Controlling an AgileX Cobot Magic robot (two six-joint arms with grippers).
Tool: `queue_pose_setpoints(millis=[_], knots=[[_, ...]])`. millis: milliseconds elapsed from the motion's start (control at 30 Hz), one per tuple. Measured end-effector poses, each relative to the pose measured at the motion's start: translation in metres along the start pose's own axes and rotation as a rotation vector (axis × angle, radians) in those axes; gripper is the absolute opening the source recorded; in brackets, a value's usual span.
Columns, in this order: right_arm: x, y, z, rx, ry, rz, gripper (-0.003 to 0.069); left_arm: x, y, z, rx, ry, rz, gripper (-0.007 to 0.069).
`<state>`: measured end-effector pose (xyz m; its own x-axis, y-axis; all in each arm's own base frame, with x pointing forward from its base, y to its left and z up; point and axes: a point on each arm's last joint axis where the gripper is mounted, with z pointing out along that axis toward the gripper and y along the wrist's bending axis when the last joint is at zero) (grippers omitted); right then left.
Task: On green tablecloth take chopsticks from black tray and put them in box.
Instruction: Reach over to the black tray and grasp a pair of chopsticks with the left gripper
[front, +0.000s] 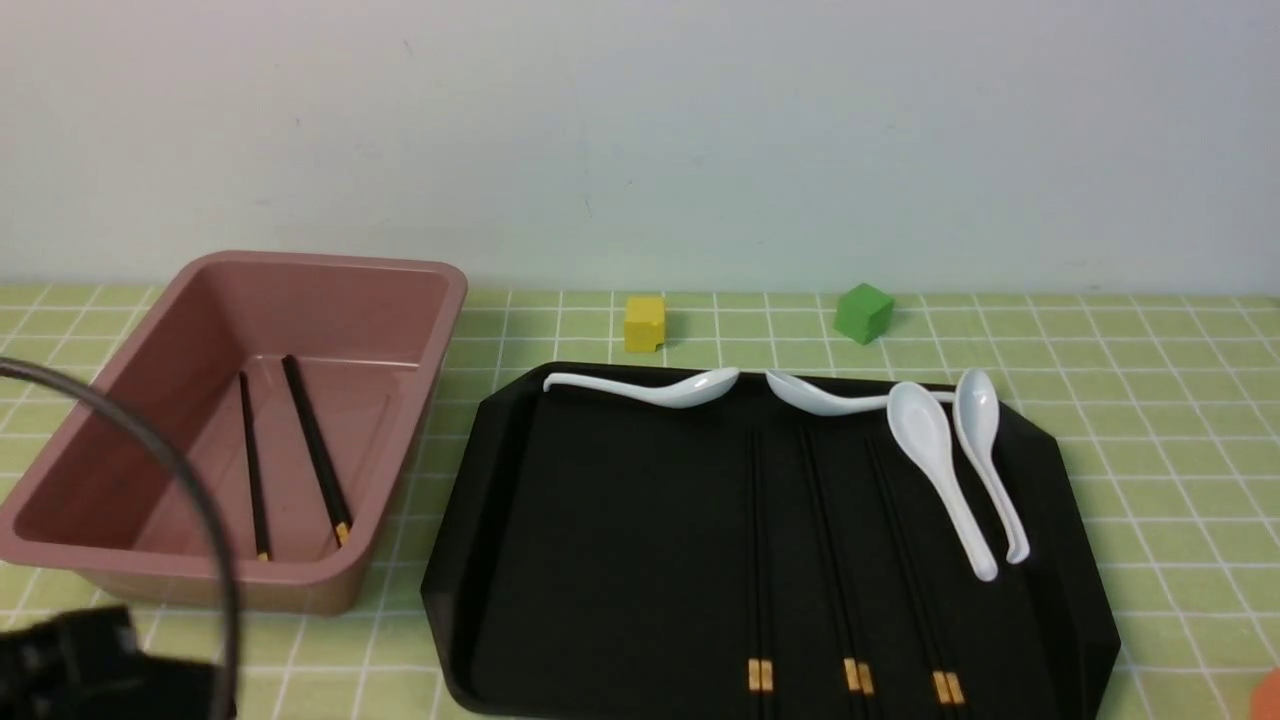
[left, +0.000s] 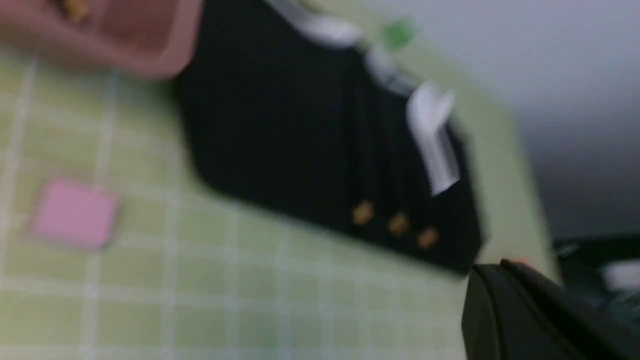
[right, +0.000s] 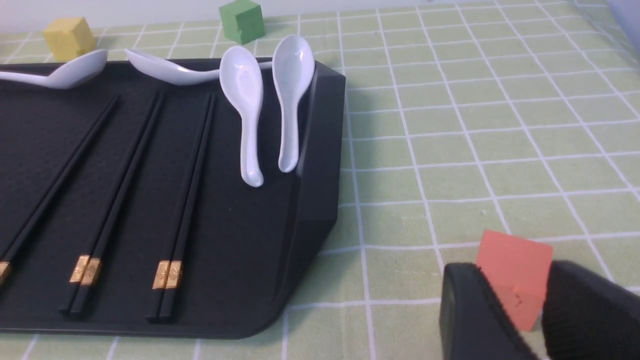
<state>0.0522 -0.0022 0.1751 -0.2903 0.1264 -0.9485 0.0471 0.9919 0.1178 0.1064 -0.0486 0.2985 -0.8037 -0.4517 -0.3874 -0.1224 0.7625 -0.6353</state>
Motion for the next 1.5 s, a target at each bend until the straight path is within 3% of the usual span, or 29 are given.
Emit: queue_pose_setpoints(millis=[33,133,367,567,600,633,867,1033,1500], knots=[[0.0,0.0,0.0,0.0,0.0,0.0,0.0239,-0.011,0.004,0.016,-0.139,0.151,0.019,-0.0013],[0.0,0.0,0.0,0.0,0.0,0.0,0.0239,-0.029,0.006,0.038,-0.258,0.311,0.014,-0.0013],[0.0,0.0,0.0,0.0,0.0,0.0,0.0239,-0.037,-0.034,0.101,-0.246,0.524,0.082,-0.0013],[0.0,0.0,0.0,0.0,0.0,0.0,0.0239,-0.027,-0.088,0.156,-0.287,0.481,0.159,-0.0001],[0.0,0.0,0.0,0.0,0.0,0.0,0.0239,-0.022,-0.107,0.173,-0.31,0.453,0.203,0.0026],[0.0,0.0,0.0,0.0,0.0,0.0,0.0239,-0.023,-0.109,0.175,-0.31,0.45,0.195,0.0035],[0.0,0.0,0.0,0.0,0.0,0.0,0.0239,-0.009,-0.158,0.243,-0.402,0.406,0.233,0.0271],[0.0,0.0,0.0,0.0,0.0,0.0,0.0239,-0.012,-0.173,0.281,-0.448,0.425,0.217,0.0338],[0.0,0.0,0.0,0.0,0.0,0.0,0.0239,-0.009,-0.175,0.352,-0.504,0.442,0.255,0.0345]])
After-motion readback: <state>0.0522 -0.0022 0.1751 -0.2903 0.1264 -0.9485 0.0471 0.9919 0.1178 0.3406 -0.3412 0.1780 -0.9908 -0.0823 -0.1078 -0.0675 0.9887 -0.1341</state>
